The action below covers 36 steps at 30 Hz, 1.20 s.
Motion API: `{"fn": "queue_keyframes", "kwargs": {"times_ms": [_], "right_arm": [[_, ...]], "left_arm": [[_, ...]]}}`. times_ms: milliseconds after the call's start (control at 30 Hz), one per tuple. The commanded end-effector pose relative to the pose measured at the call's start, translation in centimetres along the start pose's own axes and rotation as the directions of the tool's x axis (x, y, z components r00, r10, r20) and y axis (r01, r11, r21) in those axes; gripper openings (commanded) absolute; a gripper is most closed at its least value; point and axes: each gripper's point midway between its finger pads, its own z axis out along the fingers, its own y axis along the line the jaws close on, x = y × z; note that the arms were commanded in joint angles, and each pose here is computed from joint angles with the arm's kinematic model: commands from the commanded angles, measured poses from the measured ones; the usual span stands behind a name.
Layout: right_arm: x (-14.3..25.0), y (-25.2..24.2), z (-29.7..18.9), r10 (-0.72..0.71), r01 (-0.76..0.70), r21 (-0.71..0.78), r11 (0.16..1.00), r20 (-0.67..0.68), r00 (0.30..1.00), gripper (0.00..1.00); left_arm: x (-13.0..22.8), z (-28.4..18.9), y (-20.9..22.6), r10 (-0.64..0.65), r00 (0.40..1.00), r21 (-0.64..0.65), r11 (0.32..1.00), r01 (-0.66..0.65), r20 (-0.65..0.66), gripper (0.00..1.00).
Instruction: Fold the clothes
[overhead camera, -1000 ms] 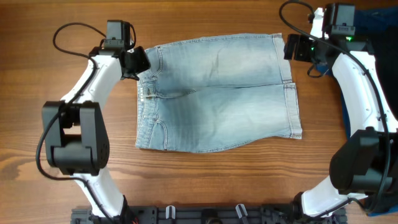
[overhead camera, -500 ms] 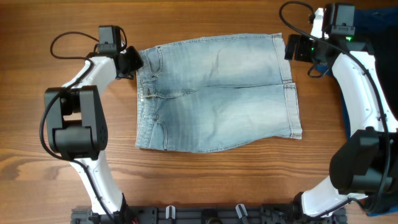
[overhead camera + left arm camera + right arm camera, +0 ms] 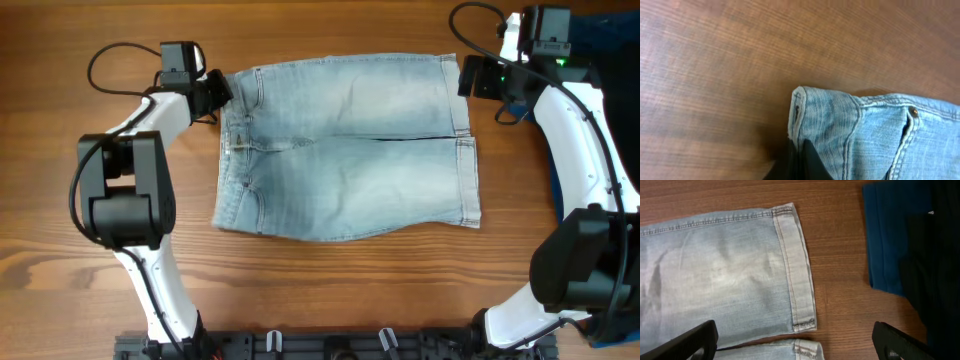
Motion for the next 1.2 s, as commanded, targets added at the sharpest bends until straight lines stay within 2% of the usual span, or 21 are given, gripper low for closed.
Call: {"fn": "queue_keyframes", "kwargs": {"times_ms": [0, 133, 200, 233, 267, 300, 367, 467, 500, 600, 733, 833, 867, 967, 1067, 1167], "right_arm": [[0.2, -0.4, 0.4, 0.003, -0.002, 0.015, 1.0, -0.008, 1.0, 1.0], [0.2, -0.4, 0.4, 0.003, -0.002, 0.015, 1.0, -0.008, 1.0, 1.0], [0.2, -0.4, 0.4, 0.003, -0.003, 0.015, 1.0, -0.008, 1.0, 1.0], [0.2, -0.4, 0.4, 0.003, -0.003, 0.015, 1.0, -0.008, 1.0, 1.0], [0.2, -0.4, 0.4, 0.003, -0.002, 0.015, 1.0, -0.008, 1.0, 1.0], [0.2, -0.4, 0.4, 0.003, -0.003, 0.015, 1.0, -0.008, 1.0, 1.0], [0.2, -0.4, 0.4, 0.003, -0.003, 0.015, 1.0, -0.008, 1.0, 1.0], [0.2, -0.4, 0.4, 0.003, -0.003, 0.015, 1.0, -0.008, 1.0, 1.0], [0.2, -0.4, 0.4, 0.003, -0.002, 0.015, 1.0, -0.008, 1.0, 1.0], [0.2, -0.4, 0.4, 0.003, -0.003, 0.015, 1.0, -0.008, 1.0, 1.0], [-1.2, 0.3, 0.4, 0.01, -0.009, -0.024, 1.0, 0.047, 0.999, 1.0], [-0.4, 1.4, 0.1, -0.004, 0.005, -0.087, 0.996, 0.014, 1.0, 1.0], [1.1, 0.8, -0.4, -0.022, 0.02, -0.057, 0.998, -0.042, 0.999, 1.0], [5.4, 0.2, -2.6, 0.052, -0.061, -0.037, 0.997, -0.208, 0.977, 1.0], [9.9, -0.4, -5.8, 0.148, -0.143, 0.041, 0.989, -0.37, 0.917, 0.83], [14.1, -0.4, -8.6, 0.235, -0.208, 0.11, 0.972, -0.498, 0.834, 0.75]], "left_arm": [[0.7, 2.6, 0.8, 0.031, 0.999, -0.001, 1.0, -0.031, 0.009, 0.04], [-0.8, 2.9, 0.1, 0.044, 0.996, 0.027, 0.999, -0.046, 0.075, 0.17], [-2.6, 1.7, -0.9, 0.051, 0.992, 0.045, 0.997, -0.056, 0.118, 0.28], [-4.0, 0.2, -1.9, 0.055, 0.987, 0.057, 0.996, -0.064, 0.149, 0.4], [-5.5, -1.5, -3.0, 0.06, 0.982, 0.07, 0.995, -0.073, 0.18, 0.59], [-7.0, -3.9, -4.2, 0.064, 0.974, 0.083, 0.993, -0.084, 0.215, 0.72], [-8.9, -8.3, -6.1, 0.068, 0.962, 0.103, 0.99, -0.099, 0.265, 0.85], [-9.3, -15.3, -7.9, 0.066, 0.958, 0.109, 0.989, -0.1, 0.279, 0.88], [-8.4, -18.3, -8.1, 0.064, 0.965, 0.1, 0.991, -0.092, 0.255, 0.87], [-5.6, -22.5, -7.7, 0.055, 0.983, 0.069, 0.995, -0.068, 0.175, 0.88], [-1.3, -24.3, -6.0, 0.025, 0.999, 0.006, 1.0, -0.025, 0.022, 0.89], [1.9, -24.0, -4.5, -0.043, 0.993, -0.06, 0.998, 0.036, -0.111, 0.91], [3.0, -23.9, -3.9, -0.068, 0.986, -0.086, 0.995, 0.055, -0.154, 0.91], [4.7, -23.5, -3.0, -0.092, 0.969, -0.128, 0.99, 0.064, -0.23, 0.93], [5.4, -23.3, -2.7, -0.102, 0.96, -0.145, 0.987, 0.066, -0.259, 0.95], [5.4, -23.0, -2.6, -0.104, 0.959, -0.148, 0.987, 0.066, -0.264, 1.0]]}}
